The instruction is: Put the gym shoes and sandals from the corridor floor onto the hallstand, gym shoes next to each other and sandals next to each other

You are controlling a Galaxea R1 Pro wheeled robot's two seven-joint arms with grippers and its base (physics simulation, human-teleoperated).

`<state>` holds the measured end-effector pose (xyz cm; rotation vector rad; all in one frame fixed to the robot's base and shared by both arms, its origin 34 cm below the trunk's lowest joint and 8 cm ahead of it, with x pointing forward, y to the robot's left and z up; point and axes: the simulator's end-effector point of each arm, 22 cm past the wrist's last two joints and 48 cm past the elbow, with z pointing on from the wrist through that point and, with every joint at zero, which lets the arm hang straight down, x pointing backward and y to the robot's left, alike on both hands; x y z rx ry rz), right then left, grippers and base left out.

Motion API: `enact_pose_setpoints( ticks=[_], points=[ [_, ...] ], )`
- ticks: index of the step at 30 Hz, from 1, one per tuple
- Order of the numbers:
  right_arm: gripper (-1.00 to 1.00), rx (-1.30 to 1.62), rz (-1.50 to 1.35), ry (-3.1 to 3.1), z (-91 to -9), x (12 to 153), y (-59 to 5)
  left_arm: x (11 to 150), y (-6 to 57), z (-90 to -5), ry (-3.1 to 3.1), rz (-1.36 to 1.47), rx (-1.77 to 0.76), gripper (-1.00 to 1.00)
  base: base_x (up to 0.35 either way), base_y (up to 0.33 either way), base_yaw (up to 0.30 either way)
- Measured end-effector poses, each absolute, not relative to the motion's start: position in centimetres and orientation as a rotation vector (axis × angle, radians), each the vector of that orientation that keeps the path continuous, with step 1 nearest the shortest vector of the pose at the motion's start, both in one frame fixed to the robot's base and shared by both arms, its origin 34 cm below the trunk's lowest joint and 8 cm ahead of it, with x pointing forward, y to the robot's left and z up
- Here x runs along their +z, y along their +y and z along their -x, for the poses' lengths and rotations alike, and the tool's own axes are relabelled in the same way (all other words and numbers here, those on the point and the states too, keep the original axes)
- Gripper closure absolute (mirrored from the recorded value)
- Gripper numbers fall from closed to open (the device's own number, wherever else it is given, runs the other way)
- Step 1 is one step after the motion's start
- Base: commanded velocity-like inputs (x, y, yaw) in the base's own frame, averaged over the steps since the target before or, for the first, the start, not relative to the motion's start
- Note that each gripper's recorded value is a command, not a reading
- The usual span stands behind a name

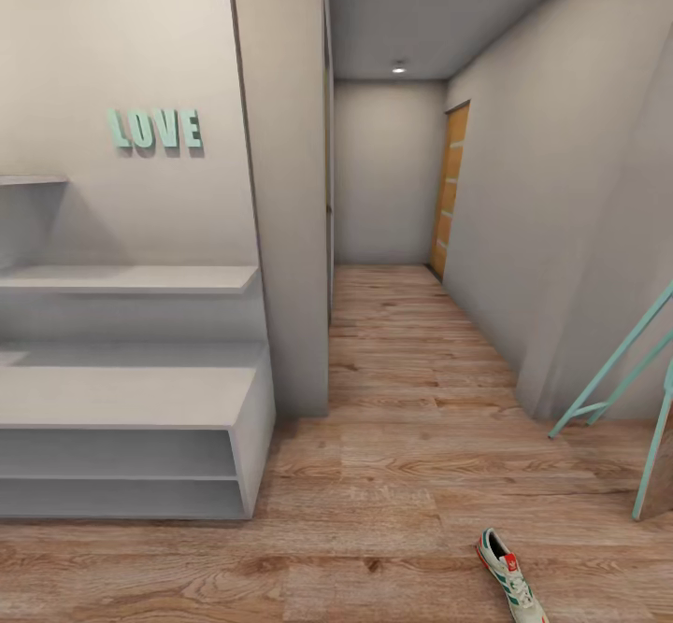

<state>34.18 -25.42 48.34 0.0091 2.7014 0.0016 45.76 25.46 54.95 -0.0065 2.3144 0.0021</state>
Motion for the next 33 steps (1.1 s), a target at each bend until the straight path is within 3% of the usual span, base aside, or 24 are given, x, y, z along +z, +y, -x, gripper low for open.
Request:
enact_pose_setpoints(
  ticks=[9,33],
  points=[
    [-1.0,0.001,-0.009,2.704,-34.08,48.28,-25.39,54.86,25.07,-45.67,2.318,-0.002,-0.003,-1.0,0.0,0.0,0.06],
    [-1.0,-0.006,-0.011,2.721,-33.5,47.96,-25.51,54.31,25.04,-45.12,2.335,-0.003,-0.004,-1.0,0.0,0.0,0.265]
  ],
)
